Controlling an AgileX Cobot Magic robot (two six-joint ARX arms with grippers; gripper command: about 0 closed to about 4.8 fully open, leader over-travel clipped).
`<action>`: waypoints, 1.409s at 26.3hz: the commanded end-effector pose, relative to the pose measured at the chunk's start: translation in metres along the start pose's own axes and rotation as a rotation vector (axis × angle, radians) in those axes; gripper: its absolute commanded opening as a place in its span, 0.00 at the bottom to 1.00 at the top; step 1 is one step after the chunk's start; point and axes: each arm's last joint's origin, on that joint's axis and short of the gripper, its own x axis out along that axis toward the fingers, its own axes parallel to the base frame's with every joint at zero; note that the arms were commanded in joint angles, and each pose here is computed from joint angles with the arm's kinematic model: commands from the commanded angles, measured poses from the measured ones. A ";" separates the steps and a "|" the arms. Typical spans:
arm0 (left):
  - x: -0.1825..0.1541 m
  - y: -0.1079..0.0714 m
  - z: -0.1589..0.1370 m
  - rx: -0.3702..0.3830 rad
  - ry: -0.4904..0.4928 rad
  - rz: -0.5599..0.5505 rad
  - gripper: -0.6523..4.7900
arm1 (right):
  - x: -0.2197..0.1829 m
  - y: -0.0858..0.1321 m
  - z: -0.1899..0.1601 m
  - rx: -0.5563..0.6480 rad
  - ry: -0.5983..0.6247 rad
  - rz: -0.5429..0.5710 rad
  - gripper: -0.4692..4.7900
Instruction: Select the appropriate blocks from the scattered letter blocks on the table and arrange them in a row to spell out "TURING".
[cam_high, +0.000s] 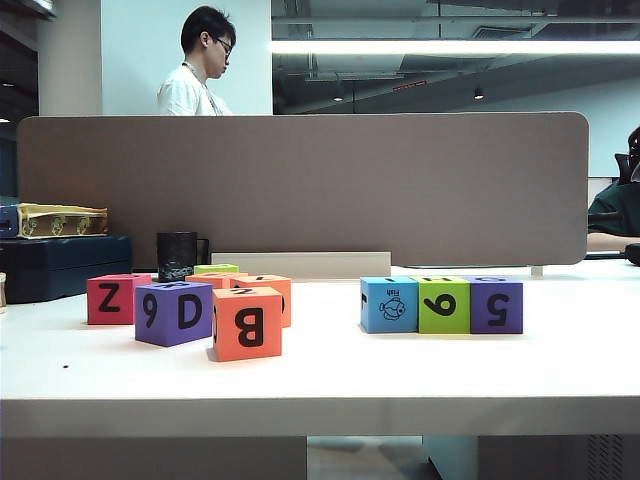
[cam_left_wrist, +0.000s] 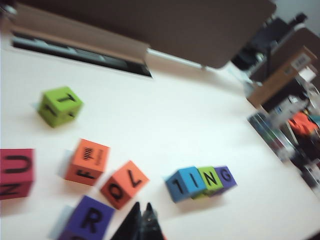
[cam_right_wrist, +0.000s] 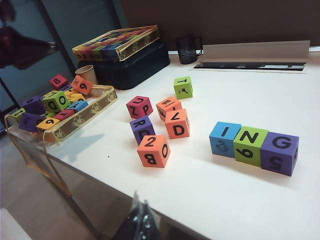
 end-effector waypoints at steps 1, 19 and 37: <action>0.017 -0.009 0.004 0.044 0.048 -0.042 0.11 | -0.002 0.002 0.001 -0.017 -0.023 0.009 0.09; 0.119 -0.022 0.013 0.178 0.290 -0.020 0.11 | -0.002 0.001 0.001 -0.011 -0.021 -0.026 0.09; 0.202 -0.036 -0.004 0.461 0.498 0.057 0.11 | -0.002 -0.001 -0.002 0.000 -0.007 -0.085 0.09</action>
